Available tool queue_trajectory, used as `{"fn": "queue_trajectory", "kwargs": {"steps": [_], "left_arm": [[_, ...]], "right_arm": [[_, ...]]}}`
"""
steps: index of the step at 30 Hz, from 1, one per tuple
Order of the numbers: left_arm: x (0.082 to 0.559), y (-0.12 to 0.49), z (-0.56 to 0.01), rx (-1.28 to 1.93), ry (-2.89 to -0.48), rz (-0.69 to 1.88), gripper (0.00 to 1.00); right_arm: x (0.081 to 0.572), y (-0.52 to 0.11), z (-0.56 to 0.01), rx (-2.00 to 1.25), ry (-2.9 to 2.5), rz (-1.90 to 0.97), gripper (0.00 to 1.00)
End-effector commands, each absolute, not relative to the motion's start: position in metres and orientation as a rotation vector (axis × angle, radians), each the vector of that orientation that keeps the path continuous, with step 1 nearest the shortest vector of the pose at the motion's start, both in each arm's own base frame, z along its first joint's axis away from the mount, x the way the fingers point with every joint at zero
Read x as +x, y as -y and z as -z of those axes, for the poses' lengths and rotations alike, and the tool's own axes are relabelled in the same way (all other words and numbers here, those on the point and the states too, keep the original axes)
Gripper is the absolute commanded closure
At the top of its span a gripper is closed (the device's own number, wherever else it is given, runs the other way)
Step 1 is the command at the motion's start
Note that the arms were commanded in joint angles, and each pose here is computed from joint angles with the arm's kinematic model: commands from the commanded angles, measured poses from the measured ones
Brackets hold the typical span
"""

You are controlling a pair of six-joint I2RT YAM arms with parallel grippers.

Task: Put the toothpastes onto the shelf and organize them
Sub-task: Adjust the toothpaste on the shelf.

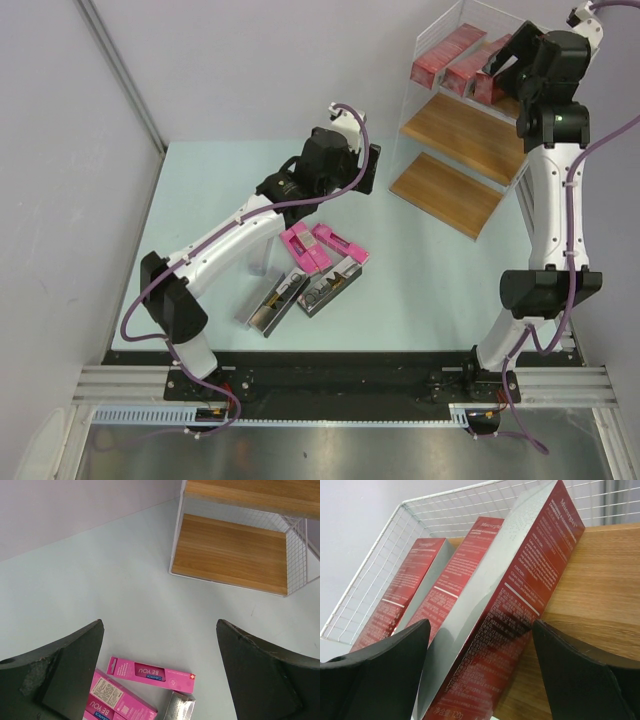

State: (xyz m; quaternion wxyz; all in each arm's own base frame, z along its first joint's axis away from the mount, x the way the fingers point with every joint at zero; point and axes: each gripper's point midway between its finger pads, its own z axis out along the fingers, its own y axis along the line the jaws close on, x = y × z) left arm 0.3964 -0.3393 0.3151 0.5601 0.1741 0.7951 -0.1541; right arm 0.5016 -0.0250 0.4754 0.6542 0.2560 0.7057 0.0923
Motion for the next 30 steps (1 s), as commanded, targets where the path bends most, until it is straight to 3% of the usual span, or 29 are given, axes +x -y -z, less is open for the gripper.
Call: {"fn": "queue_trajectory", "kwargs": {"steps": [1,14,30], "left_arm": [[0.394,0.335,-0.332,0.398,-1.836,0.357,0.00],[0.392,0.329,-0.330,0.386,-1.843,0.340,0.00],[0.391,0.331,-0.330,0.384,-1.849,0.354,0.00]], "right_arm": [[0.509,0.002,-0.484,0.513,-1.593,-0.290,0.12],[0.525,-0.028,-0.470,0.447,-1.633,-0.364,0.13],[0.486,-0.014,-0.494,0.470,-1.578,-0.195,0.15]]}}
